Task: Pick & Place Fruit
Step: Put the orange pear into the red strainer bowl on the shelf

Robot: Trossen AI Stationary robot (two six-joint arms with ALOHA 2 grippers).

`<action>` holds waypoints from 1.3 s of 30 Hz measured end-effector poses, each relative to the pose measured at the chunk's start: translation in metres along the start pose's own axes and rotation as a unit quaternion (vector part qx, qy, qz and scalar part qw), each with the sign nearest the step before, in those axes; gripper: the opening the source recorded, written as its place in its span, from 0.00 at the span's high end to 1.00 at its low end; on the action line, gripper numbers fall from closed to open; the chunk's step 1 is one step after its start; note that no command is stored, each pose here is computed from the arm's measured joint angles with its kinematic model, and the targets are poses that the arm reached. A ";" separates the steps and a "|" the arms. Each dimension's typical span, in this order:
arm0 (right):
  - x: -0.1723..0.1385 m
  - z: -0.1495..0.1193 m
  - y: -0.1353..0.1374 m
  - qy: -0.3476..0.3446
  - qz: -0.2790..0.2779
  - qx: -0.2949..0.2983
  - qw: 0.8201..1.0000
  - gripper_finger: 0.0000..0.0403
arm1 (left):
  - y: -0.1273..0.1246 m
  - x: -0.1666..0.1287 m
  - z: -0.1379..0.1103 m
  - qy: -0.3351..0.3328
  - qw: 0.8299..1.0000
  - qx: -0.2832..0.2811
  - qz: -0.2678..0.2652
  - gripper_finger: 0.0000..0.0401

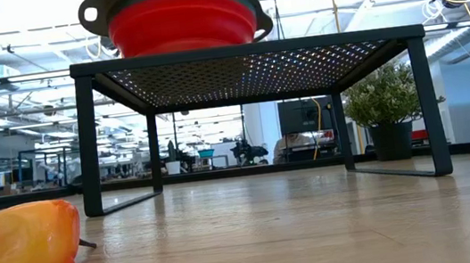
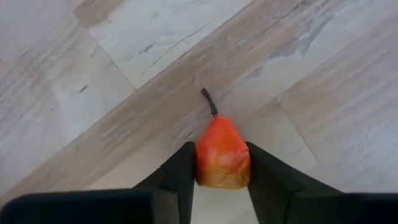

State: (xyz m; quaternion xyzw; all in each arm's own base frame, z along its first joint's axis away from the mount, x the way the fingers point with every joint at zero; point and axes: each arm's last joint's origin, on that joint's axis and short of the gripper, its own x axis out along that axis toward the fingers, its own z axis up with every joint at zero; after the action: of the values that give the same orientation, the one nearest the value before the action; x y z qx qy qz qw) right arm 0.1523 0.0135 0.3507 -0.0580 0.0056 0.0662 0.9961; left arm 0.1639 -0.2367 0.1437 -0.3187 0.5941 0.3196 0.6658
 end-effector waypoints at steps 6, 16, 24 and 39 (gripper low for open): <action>0.000 0.000 0.000 0.000 0.000 0.000 1.000 0.99 | 0.000 0.000 0.000 -0.001 1.000 -0.016 -0.003 0.77; 0.000 0.000 0.000 0.000 0.000 0.000 1.000 0.99 | -0.018 -0.043 0.000 -0.065 0.976 0.062 -0.200 0.78; 0.000 0.000 0.000 0.000 0.000 0.000 1.000 0.99 | -0.049 -0.071 -0.007 -0.237 0.881 0.155 -0.378 0.78; 0.000 0.000 0.000 0.001 0.000 -0.002 1.000 0.99 | -0.067 -0.123 0.011 -0.510 0.752 -0.006 -0.418 0.78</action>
State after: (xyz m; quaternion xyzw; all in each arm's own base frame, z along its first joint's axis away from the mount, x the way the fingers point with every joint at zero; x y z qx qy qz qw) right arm 0.1523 0.0135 0.3506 -0.0598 0.0060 0.0664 0.9960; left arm 0.2126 -0.2733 0.2696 -0.3290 -0.0283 0.1280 0.9352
